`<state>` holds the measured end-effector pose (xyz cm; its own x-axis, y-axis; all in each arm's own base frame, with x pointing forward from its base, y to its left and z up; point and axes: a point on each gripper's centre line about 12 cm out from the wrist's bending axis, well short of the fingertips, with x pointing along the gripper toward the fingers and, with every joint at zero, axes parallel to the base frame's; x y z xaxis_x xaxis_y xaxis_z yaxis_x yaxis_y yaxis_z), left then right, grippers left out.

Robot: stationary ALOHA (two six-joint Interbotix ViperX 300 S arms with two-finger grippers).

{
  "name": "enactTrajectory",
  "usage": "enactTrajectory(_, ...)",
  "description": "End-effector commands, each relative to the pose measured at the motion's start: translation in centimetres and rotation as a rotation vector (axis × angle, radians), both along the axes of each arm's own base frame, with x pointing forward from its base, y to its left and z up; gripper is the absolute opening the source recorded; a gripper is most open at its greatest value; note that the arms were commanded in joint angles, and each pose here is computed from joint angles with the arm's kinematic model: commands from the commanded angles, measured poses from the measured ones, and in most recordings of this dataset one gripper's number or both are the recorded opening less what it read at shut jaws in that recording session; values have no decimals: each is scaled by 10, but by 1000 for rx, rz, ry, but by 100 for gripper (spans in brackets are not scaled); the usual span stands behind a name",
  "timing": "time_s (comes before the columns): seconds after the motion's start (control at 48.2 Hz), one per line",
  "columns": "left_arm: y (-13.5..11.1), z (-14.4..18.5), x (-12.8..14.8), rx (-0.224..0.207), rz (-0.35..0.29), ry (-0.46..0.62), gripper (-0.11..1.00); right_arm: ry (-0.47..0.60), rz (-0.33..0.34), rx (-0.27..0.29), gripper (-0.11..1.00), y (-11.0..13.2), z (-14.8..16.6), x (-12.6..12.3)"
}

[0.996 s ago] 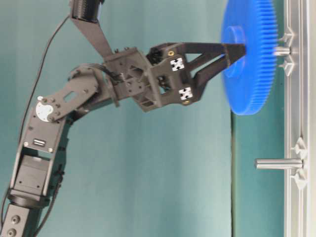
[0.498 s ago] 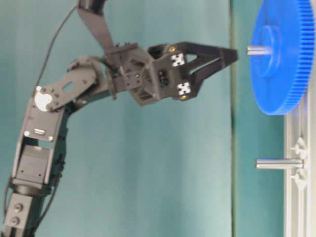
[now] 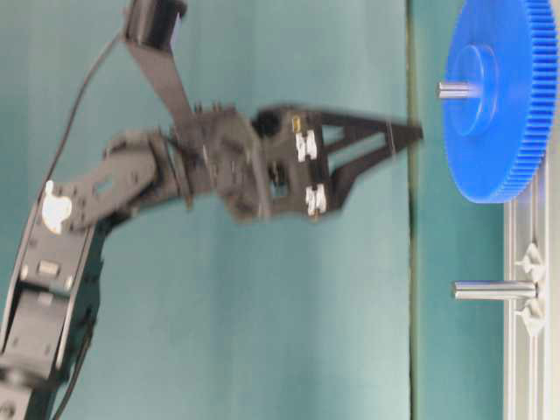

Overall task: Insert the large gear onto the shaft.
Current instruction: 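Lower the blue gear down onto the shaft, then open the left gripper and withdraw it from the gear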

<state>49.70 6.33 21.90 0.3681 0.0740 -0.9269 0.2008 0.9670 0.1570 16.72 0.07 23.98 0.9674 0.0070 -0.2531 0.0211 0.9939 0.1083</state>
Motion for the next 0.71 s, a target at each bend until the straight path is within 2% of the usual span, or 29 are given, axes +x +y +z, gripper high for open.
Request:
enactTrajectory(0.0, -2, 28, -11, -6, 26, -56, 88, -3, -3, 9, 70, 0, 5, 0)
enactTrajectory(0.124, -4, 33, -25, -19, 58, -64, 88, 37, 2, 8, 70, 0, 1, -4)
enactTrajectory(0.332, -6, 51, -45, -28, 91, -198, 87, 115, 11, 9, 70, 2, -4, -15)
enactTrajectory(0.685, -16, 75, -105, -97, 207, -325, 85, 148, 4, 7, 70, 0, -15, -20)
